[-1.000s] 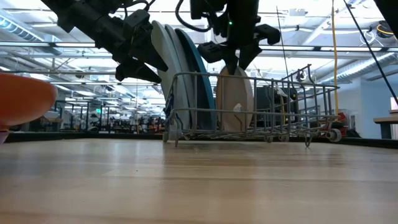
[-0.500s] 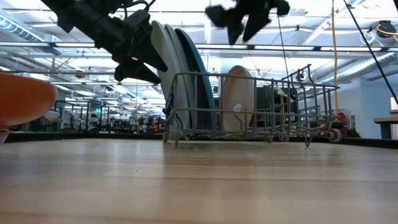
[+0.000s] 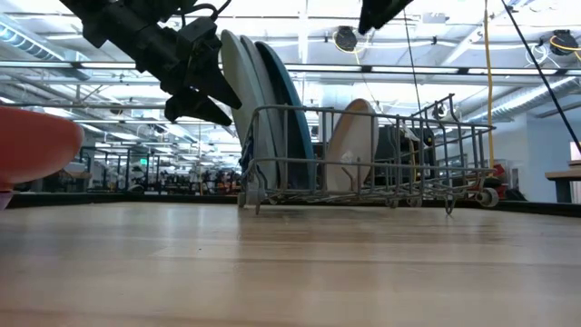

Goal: Sort dishes
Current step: Adjust the dish rack

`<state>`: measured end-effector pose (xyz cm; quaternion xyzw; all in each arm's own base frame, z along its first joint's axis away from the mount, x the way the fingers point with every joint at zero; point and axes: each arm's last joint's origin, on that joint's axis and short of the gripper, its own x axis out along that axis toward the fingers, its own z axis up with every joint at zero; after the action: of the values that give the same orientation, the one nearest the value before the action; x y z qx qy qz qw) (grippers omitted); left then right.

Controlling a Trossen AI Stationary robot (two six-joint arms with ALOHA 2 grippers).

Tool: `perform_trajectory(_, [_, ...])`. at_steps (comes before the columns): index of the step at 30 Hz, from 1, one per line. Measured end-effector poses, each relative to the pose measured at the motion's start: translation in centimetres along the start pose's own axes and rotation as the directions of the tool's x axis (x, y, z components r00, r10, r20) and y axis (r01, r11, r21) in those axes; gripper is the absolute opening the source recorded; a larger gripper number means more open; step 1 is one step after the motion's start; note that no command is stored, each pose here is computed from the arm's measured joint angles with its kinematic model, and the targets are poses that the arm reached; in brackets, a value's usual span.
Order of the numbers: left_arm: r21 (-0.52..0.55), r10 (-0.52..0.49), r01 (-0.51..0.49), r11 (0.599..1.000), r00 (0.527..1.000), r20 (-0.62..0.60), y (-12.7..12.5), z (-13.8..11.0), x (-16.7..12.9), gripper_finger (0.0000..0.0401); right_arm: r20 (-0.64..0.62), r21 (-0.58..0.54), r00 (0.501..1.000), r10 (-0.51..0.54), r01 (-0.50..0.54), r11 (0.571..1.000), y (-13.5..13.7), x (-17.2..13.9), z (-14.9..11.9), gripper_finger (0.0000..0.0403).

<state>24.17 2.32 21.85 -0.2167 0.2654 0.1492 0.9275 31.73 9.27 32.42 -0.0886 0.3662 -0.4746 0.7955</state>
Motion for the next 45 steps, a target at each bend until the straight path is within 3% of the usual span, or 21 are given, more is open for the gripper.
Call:
perform_trajectory(7, [0.021, -0.026, 0.026, 0.999, 1.000, -0.013, -0.1, 0.0, 0.0, 0.0230, -0.132, -0.200, 0.989, 0.062, -0.088, 0.976, 2.1, 0.3, -4.1, 0.0180])
perform_trajectory(13, [0.024, -0.033, 0.033, 0.999, 0.999, -0.016, -0.1, 0.0, 0.0, 0.0230, -0.198, -0.357, 0.961, 0.195, -0.256, 0.898, 4.6, 0.7, -6.4, 0.0180])
perform_trajectory(22, [0.024, -0.025, 0.026, 0.999, 0.999, -0.029, 0.0, -0.2, 0.0, 0.0230, -0.280, -0.526, 0.951, 0.132, -0.268, 0.807, 4.4, 4.1, -7.5, 0.0146])
perform_trajectory(29, [0.032, -0.022, 0.023, 0.999, 0.999, -0.030, 0.0, -0.2, 0.0, 0.0230, -0.342, -0.521, 0.920, 0.192, -0.355, 0.776, 5.0, 6.3, -7.9, 0.0120])
perform_trajectory(33, [0.034, -0.018, 0.019, 0.999, 0.999, -0.028, 0.0, -0.2, 0.0, 0.0230, -0.330, -0.481, 0.919, 0.216, -0.361, 0.799, 5.1, 6.9, -7.4, 0.0095])
perform_trajectory(40, [0.058, -0.009, 0.010, 0.998, 1.000, -0.026, 0.1, -0.2, 0.0, 0.0230, -0.302, -0.333, 0.863, 0.406, -0.494, 0.803, 6.5, 7.2, -6.0, 0.0029])
perform_trajectory(45, [0.061, -0.004, 0.006, 0.998, 1.000, -0.025, 0.1, -0.2, 0.0, 0.0230, -0.278, -0.299, 0.846, 0.455, -0.526, 0.796, 6.9, 7.1, -5.6, 0.0020])
